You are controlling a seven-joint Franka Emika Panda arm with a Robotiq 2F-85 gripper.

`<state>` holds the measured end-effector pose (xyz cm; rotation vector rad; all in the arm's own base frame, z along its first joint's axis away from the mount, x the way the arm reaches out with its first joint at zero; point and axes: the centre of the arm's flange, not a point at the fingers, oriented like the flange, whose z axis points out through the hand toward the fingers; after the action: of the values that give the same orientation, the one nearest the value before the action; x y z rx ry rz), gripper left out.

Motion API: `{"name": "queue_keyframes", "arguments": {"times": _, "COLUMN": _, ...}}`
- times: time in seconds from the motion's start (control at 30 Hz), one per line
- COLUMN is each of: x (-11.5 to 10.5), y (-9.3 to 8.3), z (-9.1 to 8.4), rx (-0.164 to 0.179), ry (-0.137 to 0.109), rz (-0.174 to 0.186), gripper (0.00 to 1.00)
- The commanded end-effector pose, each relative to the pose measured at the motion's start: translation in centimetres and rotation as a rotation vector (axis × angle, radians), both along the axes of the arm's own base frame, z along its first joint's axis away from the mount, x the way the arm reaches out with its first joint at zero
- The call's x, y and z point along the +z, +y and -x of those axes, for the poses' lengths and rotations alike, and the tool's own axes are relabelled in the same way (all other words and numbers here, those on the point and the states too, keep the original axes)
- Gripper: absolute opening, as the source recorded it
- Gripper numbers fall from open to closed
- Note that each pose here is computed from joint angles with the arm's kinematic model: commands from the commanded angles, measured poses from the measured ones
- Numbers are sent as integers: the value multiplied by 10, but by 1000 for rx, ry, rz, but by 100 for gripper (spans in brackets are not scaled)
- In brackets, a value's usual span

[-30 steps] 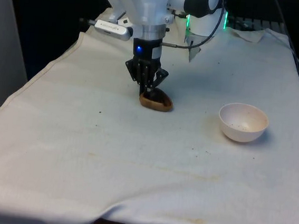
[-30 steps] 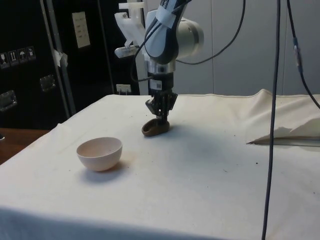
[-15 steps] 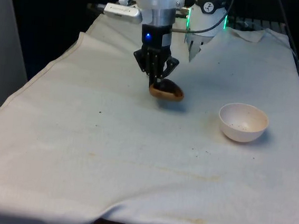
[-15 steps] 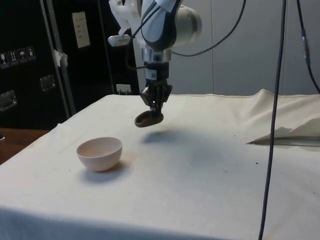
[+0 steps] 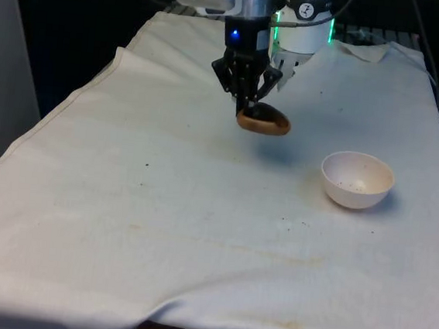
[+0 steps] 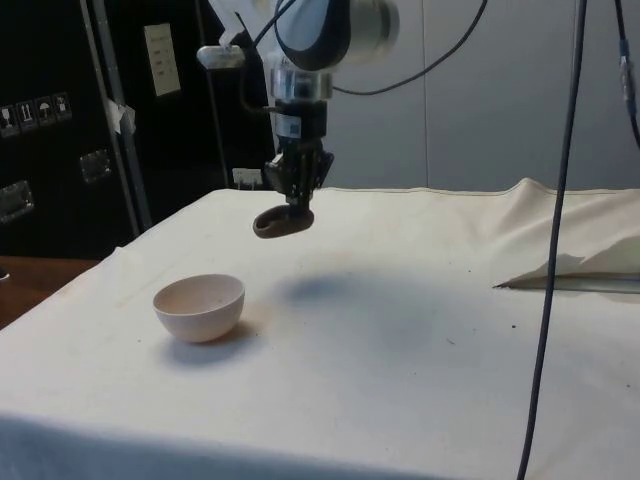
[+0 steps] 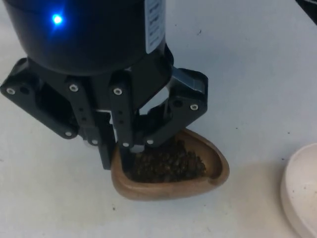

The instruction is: Pour the coffee beans from the cup into the bowl.

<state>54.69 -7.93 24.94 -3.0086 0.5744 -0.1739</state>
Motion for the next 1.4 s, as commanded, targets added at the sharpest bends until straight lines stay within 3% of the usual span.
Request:
{"name": "queue_keyframes", "arguments": {"times": 0.0, "x": 2, "y": 4, "z": 1, "rx": -2, "ry": 6, "rz": 9, "gripper": 0}}
{"name": "queue_keyframes", "arguments": {"times": 0.5, "x": 21, "y": 44, "z": -9, "rx": 12, "ry": -9, "rz": -1, "gripper": 0}}
{"name": "queue_keyframes", "arguments": {"times": 0.77, "x": 35, "y": 69, "z": -14, "rx": 16, "ry": -5, "rz": 14, "gripper": 0}}
{"name": "queue_keyframes", "arguments": {"times": 0.8, "x": 34, "y": 68, "z": -15, "rx": 18, "ry": -13, "rz": 2, "gripper": 0}}
{"name": "queue_keyframes", "arguments": {"times": 0.97, "x": 42, "y": 83, "z": -19, "rx": 23, "ry": 10, "rz": 32, "gripper": 0}}
{"name": "queue_keyframes", "arguments": {"times": 1.0, "x": 42, "y": 82, "z": -20, "rx": 27, "ry": 2, "rz": 21, "gripper": 0}}
{"name": "queue_keyframes", "arguments": {"times": 1.2, "x": 48, "y": 96, "z": -24, "rx": 29, "ry": 33, "rz": 60, "gripper": 0}}
{"name": "queue_keyframes", "arguments": {"times": 1.27, "x": 50, "y": 98, "z": -24, "rx": 35, "ry": 29, "rz": 56, "gripper": 0}}
{"name": "queue_keyframes", "arguments": {"times": 1.37, "x": 52, "y": 105, "z": -28, "rx": 33, "ry": 50, "rz": 82, "gripper": 0}}
